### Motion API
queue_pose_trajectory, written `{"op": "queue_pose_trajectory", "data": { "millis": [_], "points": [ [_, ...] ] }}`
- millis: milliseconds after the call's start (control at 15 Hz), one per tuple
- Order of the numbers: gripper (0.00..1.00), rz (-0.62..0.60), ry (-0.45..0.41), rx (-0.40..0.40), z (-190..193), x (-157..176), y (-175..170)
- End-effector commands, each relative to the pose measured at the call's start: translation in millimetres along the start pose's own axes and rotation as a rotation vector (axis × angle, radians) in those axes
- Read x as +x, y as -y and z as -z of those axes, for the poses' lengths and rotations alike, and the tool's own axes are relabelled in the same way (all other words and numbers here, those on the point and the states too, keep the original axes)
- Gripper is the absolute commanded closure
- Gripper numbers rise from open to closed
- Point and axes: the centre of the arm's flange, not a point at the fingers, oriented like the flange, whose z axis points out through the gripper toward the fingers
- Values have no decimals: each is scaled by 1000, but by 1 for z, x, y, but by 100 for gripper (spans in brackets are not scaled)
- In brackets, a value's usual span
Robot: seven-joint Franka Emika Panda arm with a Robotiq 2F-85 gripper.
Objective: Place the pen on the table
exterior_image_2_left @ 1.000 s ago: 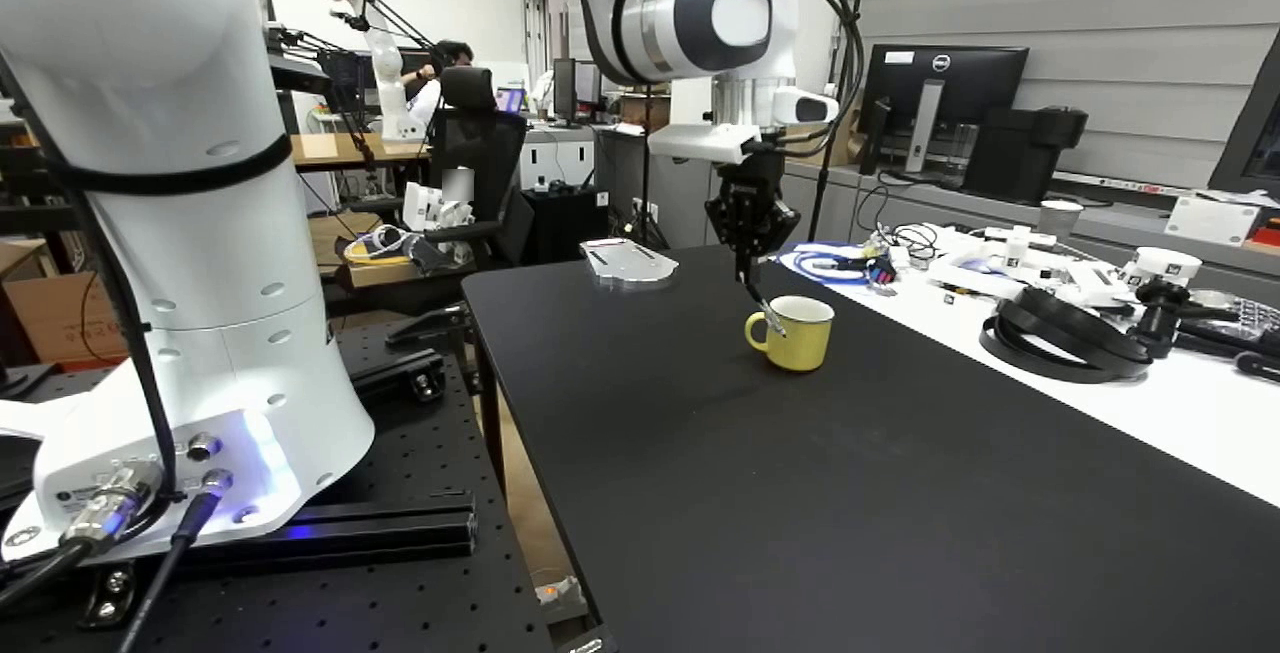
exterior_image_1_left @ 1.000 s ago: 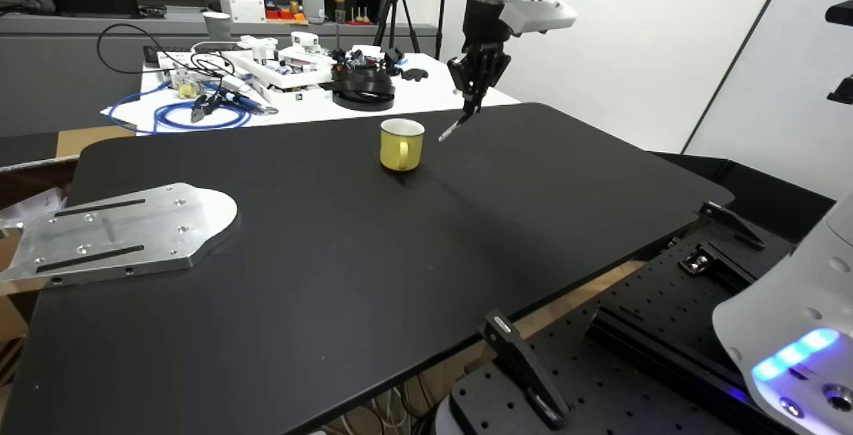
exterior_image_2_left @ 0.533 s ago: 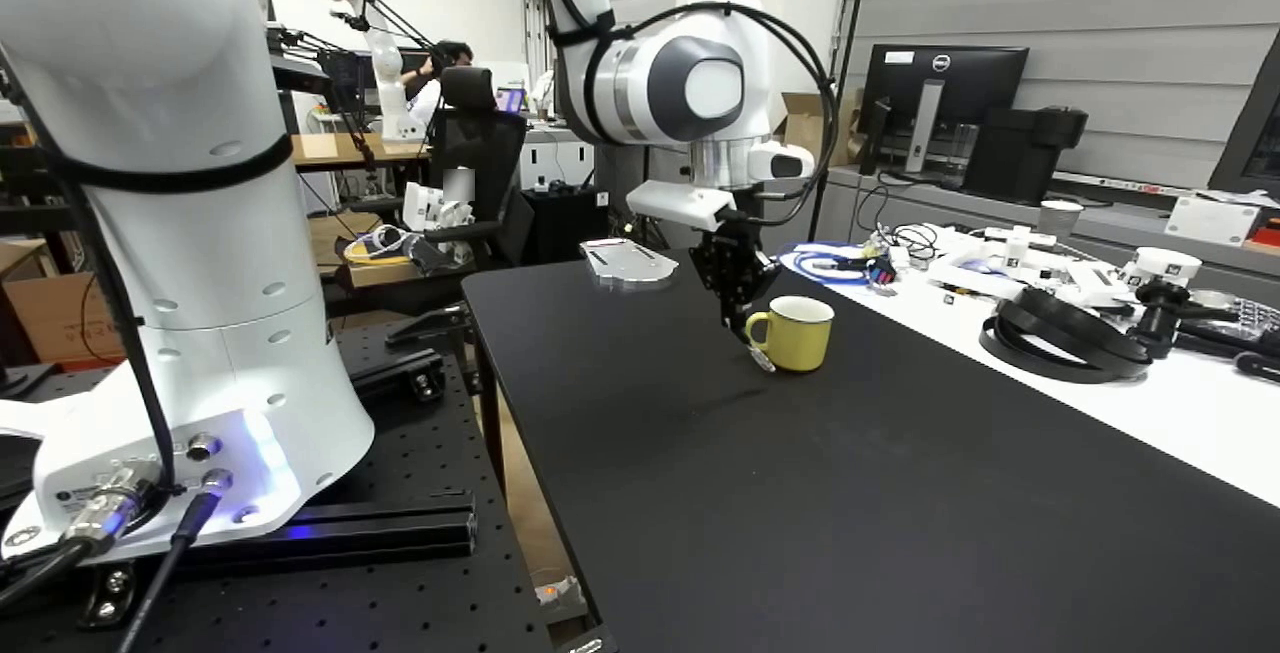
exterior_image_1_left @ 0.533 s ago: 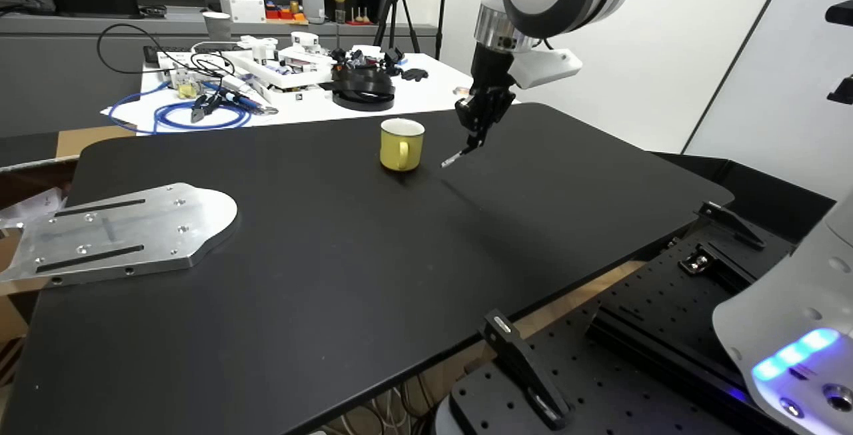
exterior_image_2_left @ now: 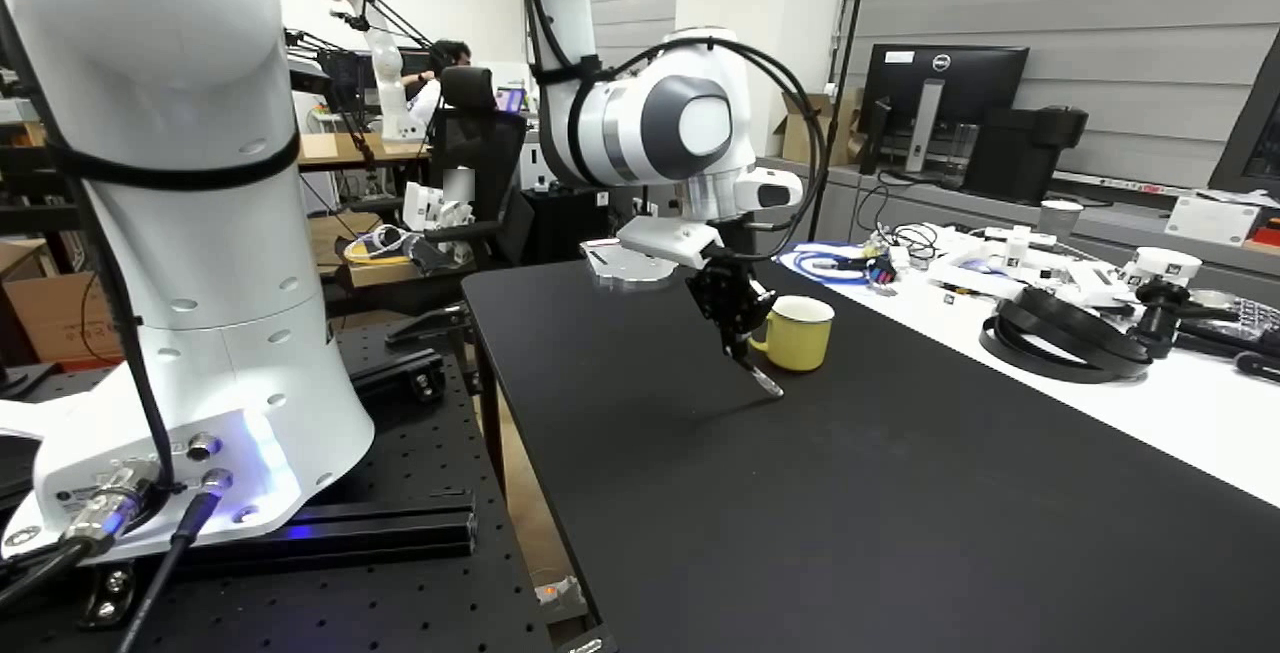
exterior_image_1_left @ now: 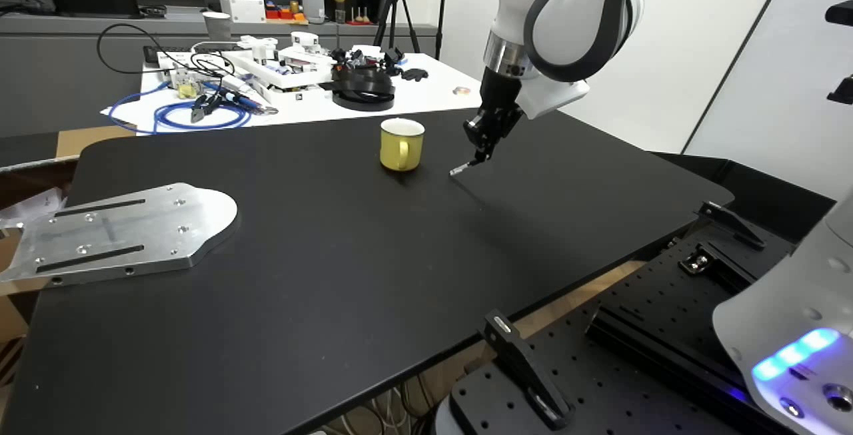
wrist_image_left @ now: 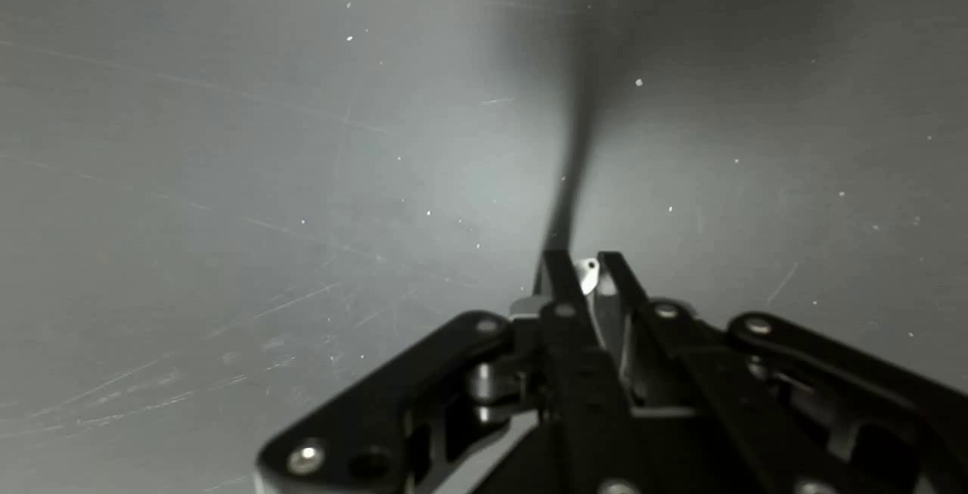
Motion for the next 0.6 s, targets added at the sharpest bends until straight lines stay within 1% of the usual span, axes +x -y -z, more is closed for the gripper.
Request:
{"op": "queue_pose_trajectory", "data": {
  "millis": [0,333,533],
  "points": [
    [97,-31,19,7,-18,-18,7],
    [97,-42,81,21,-45,-31,11],
    [97,-77,125,39,-60,-36,12]
  ]
}}
